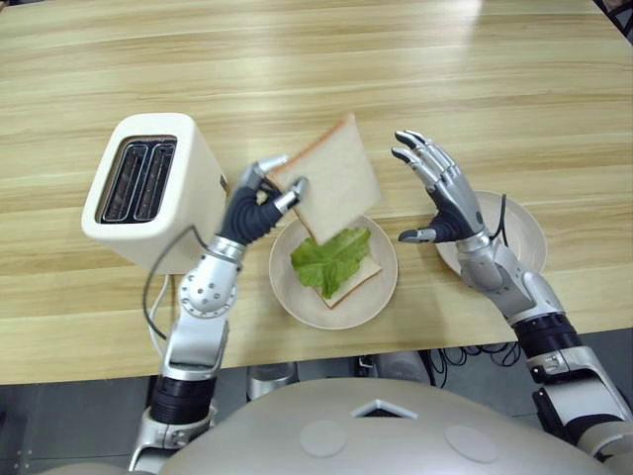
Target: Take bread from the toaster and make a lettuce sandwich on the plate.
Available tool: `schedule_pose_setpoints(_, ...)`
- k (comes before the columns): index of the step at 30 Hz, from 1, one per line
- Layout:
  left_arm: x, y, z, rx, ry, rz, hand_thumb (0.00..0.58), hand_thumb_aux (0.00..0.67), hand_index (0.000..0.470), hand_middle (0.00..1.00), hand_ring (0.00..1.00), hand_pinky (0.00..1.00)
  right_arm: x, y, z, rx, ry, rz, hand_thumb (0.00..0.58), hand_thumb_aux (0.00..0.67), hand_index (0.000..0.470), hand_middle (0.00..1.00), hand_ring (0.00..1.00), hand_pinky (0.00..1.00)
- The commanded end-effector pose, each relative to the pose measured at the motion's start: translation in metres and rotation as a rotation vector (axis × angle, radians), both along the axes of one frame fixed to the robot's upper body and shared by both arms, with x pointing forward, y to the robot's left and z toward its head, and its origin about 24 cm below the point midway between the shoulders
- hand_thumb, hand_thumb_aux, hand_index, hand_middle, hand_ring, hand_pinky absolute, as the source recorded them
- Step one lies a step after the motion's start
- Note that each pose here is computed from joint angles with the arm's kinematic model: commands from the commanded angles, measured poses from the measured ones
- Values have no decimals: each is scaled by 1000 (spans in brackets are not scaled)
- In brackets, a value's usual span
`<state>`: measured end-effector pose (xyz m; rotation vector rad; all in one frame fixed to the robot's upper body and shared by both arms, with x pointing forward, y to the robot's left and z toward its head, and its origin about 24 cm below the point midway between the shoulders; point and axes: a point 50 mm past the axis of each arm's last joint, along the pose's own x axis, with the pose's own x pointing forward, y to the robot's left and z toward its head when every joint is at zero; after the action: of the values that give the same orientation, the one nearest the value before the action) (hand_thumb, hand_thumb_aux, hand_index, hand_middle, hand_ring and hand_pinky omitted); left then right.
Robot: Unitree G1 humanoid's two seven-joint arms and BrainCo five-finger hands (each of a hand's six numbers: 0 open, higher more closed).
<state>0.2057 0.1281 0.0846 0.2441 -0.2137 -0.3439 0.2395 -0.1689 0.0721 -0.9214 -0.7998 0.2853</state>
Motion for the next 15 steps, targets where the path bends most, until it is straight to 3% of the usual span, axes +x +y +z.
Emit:
schedule_pose_setpoints(1, -7, -9, -31, -84, 204, -79, 580, 670, 460, 1000, 1000, 1000, -8, -3, -2, -18, 29, 31, 0, 0, 0, 0, 0, 0)
schedule_pose_setpoints(6, -10, -7, -51, -118, 331, -97, 580, 670, 460, 1000, 1000, 1000, -21, 2, -8, -76, 74, 134, 0, 0, 0, 0, 0, 0)
schedule_pose_setpoints(15, -8, 3, -59, -76, 365, -55, 580, 670, 460, 1000, 1000, 1000, -32, 13, -11, -126, 100, 251, 0, 0, 0, 0, 0, 0)
